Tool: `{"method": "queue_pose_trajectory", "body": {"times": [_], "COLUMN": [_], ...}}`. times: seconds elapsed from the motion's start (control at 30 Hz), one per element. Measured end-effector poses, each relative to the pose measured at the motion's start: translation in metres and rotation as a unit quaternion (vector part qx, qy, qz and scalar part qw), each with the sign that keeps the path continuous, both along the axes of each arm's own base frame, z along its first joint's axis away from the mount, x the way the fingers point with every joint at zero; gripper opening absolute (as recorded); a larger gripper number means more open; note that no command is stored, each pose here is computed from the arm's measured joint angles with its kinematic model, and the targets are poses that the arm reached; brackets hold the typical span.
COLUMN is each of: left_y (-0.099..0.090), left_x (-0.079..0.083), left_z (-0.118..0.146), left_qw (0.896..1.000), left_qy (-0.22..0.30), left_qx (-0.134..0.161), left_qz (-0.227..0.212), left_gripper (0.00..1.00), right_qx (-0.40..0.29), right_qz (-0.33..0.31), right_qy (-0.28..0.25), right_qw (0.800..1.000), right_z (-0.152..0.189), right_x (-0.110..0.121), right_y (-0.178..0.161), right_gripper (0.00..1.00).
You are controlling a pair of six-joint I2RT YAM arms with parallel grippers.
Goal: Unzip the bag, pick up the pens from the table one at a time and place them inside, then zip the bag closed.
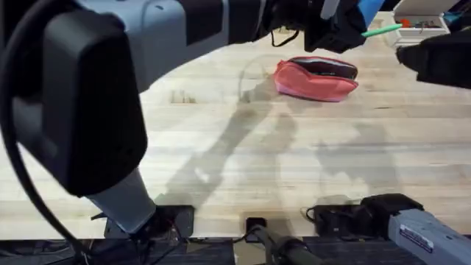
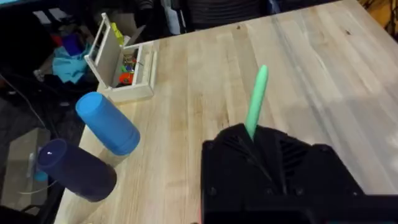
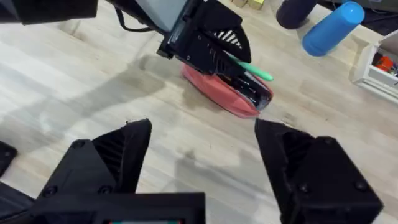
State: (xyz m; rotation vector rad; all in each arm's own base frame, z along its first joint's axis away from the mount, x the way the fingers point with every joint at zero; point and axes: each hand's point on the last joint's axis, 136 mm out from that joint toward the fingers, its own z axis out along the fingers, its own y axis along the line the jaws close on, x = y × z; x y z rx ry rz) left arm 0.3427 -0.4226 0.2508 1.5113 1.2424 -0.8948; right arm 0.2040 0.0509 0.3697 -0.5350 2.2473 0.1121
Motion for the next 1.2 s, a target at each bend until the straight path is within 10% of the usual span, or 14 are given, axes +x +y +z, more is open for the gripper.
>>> {"method": "queue_pose_trajectory", "body": {"times": [0.8, 1.2], "left_y": [-0.013, 0.025], "left_x": [0.021, 0.044], "left_z": [-0.105, -0.139], "left_qw": [0.998, 0.987], "left_qy": [0.045, 0.087], "left_qx": [0.049, 0.120], "left_qz": [-0.005, 0.060], "left_gripper": [0.043, 0.043], "right_qx": [0.000, 0.000], "right_qz": [0.000, 0.000], "right_qy": [0.001, 0.001], "right_qw": [1.000, 1.000], "right_z": [0.000, 0.000], "right_x": [0.000, 0.000], "right_y": [0.000, 0.000], "right_gripper": [0.996, 0.996]}}
